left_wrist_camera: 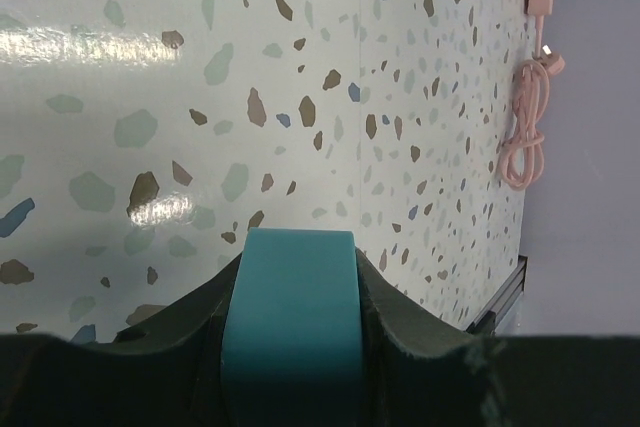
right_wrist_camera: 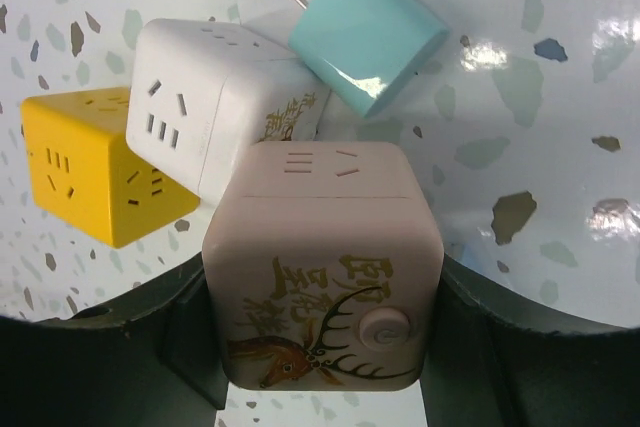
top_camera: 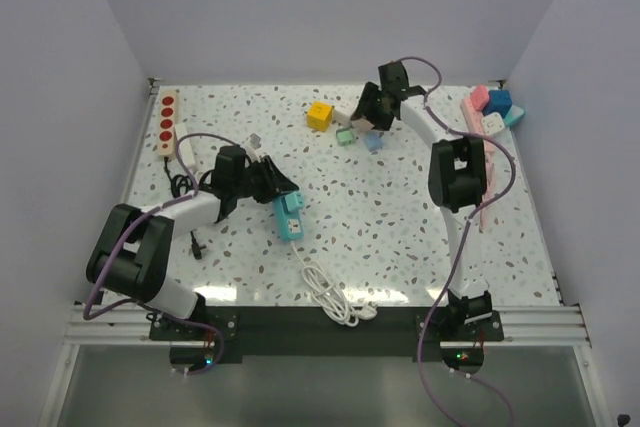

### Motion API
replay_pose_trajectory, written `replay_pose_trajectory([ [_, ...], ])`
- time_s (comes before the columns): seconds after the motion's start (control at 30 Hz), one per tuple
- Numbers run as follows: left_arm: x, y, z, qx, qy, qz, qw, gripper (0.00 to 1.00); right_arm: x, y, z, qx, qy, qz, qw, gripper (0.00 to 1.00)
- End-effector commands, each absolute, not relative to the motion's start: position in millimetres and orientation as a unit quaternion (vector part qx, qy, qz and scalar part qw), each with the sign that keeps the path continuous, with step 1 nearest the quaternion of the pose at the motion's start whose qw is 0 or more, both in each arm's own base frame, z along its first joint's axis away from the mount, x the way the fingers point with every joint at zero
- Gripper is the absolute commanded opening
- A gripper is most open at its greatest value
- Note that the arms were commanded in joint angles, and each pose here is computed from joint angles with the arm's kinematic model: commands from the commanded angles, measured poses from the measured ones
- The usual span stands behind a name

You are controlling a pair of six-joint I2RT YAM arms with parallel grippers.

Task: Pull the plug off the socket

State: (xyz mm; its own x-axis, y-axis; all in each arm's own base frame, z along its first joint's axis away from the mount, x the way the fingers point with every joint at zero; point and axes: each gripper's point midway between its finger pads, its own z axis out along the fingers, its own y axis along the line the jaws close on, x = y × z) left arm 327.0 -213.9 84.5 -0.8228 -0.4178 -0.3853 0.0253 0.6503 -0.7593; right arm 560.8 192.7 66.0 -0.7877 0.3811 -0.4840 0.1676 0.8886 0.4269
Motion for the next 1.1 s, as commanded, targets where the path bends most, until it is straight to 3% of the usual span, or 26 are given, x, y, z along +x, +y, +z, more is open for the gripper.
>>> replay_pose_trajectory([
  [0.0,327.5,-218.5,100.7,-0.095,0.855,-0.421,0.286,0.0,574.3,205.8,81.3,0.131,0.922,0.204,0.302,0.33],
  [0.07,328.8,-218.9,99.9,-0.094,0.856,-0.421,0.286,0.0,574.5,204.6,73.4,0.13,0.925,0.204,0.294,0.49],
  [0.1,329.6,-219.4,100.8,-0.094,0.855,-0.423,0.287,0.0,573.5,205.2,73.3,0.128,0.926,0.203,0.292,0.63],
  [0.17,331.3,-220.2,101.6,-0.094,0.854,-0.424,0.287,0.0,571.7,201.3,79.2,0.124,0.926,0.201,0.295,0.73],
  [0.2,332.1,-220.6,101.6,-0.095,0.853,-0.425,0.288,0.0,567.7,199.5,77.9,0.122,0.928,0.197,0.293,0.86],
  [0.3,335.0,-221.5,102.5,-0.094,0.852,-0.426,0.29,0.0,562.9,195.8,102.3,0.108,0.922,0.197,0.315,0.98],
  [0.6,344.2,-223.8,88.3,-0.093,0.858,-0.418,0.285,0.0,516.5,179.8,213.6,0.07,0.894,0.201,0.393,0.98],
  [0.9,347.0,-244.6,83.8,-0.07,0.852,-0.45,0.259,0.0,373.3,266.4,189.7,-0.13,0.897,0.298,0.3,0.96],
  [1.07,346.3,-260.0,84.7,-0.04,0.85,-0.465,0.246,0.0,321.8,300.4,169.2,-0.189,0.887,0.334,0.257,0.92],
])
